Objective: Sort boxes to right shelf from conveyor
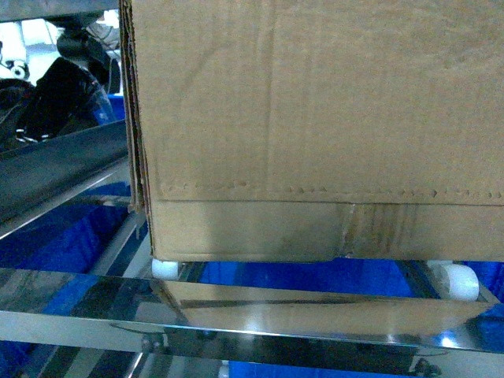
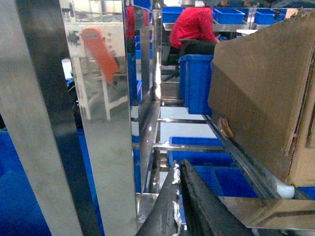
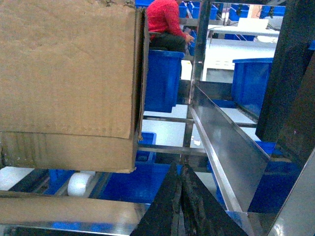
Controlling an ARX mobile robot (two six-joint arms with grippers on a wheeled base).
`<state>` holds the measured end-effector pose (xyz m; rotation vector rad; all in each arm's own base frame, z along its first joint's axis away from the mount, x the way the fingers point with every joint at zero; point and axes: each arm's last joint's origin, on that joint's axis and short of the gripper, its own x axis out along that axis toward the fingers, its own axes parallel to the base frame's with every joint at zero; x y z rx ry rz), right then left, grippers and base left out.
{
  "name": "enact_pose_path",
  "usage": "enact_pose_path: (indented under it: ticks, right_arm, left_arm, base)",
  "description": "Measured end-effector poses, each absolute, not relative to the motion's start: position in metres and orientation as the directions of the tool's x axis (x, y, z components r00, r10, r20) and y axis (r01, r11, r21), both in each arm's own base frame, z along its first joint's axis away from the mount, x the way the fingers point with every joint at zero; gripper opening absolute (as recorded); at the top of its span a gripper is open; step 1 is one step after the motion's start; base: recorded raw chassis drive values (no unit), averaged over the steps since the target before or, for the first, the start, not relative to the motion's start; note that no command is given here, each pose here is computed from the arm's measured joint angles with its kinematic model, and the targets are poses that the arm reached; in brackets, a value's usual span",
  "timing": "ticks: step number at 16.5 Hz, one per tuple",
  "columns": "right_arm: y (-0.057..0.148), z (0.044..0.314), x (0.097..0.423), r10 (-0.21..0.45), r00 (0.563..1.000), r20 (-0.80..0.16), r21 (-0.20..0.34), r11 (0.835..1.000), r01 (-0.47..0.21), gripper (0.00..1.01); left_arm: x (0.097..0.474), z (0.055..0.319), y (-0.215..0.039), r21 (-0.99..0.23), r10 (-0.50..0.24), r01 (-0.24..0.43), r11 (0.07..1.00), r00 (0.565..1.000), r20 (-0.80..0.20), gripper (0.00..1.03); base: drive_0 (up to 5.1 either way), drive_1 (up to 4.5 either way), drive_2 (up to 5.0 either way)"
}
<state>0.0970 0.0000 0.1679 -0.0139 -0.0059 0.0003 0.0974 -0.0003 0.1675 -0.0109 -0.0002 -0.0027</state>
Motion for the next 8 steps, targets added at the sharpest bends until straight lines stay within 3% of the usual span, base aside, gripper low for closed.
enact_pose_path:
  ticks: [3, 4, 7, 8]
  right_arm:
    - [0.0000, 0.1680, 0.0970, 0.000, 1.000, 0.006, -0.014, 1.000, 0.000, 0.02]
    - [0.0000, 0.1680, 0.0970, 0.000, 1.000, 0.006, -0.015, 1.000, 0.000, 0.03]
    - [0.0000, 0.1680, 0.0970, 0.000, 1.000, 0.006, -0.014, 1.000, 0.000, 0.24]
    - [0.0000, 0.1680, 0.0970, 0.000, 1.000, 0.006, -0.014, 1.000, 0.000, 0.35]
  left_arm:
    - [0.0974, 0.1675, -0.0003, -0.011, -0.003, 0.003, 1.000, 1.000, 0.000, 0.02]
    - [0.0974, 0.1675, -0.0003, -0.011, -0.003, 0.003, 1.000, 1.000, 0.000, 0.08]
    - [0.0974, 0.1675, -0.0003, -0.011, -0.003, 0.003, 1.000, 1.000, 0.000, 0.30]
    - [0.0974, 0.1675, -0.0003, -0.011, -0.002, 0.002, 1.000, 1.000, 0.000, 0.41]
  base:
    - [0.0, 0.00, 0.0]
    - [0.0, 0.00, 0.0]
    - [0.0, 0.00, 0.0]
    - [0.0, 0.00, 0.0]
